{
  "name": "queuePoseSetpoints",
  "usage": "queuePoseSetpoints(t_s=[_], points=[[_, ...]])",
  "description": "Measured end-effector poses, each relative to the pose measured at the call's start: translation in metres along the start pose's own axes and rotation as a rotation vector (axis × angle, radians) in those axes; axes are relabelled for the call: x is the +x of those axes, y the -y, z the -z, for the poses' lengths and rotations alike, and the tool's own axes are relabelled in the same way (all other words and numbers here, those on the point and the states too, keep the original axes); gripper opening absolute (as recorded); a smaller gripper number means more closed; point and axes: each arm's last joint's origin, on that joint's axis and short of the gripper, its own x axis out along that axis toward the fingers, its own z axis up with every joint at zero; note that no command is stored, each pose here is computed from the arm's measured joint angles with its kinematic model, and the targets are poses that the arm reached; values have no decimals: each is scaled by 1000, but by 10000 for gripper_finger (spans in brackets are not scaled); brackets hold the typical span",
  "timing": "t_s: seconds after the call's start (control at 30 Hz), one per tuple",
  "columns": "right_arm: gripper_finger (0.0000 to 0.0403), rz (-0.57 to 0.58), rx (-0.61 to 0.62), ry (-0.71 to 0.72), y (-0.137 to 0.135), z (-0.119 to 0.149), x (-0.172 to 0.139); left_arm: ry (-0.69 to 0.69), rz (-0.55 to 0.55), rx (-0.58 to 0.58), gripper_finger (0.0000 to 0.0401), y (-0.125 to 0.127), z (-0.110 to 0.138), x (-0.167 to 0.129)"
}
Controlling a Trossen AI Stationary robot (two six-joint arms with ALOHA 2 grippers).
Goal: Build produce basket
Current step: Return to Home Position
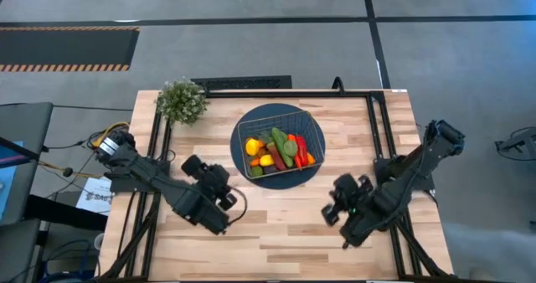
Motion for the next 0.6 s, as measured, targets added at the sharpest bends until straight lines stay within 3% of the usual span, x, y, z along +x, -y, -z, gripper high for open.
queuePoseSetpoints(t_s=[0.17, 0.3, 0.47, 0.6], points=[[1, -113, -22, 27, -1, 22, -14, -20, 15, 34, 168, 0, 31, -5], [0, -226, -12, 138, 16, 22, -43, 4, 41, 53, 135, -2, 45, -14], [0, -403, -16, 293, 48, 2, -80, 240, 69, 62, 105, -13, 46, -25], [0, -455, -47, 330, 68, -22, -92, 393, 82, -19, 92, -32, 41, -20]])
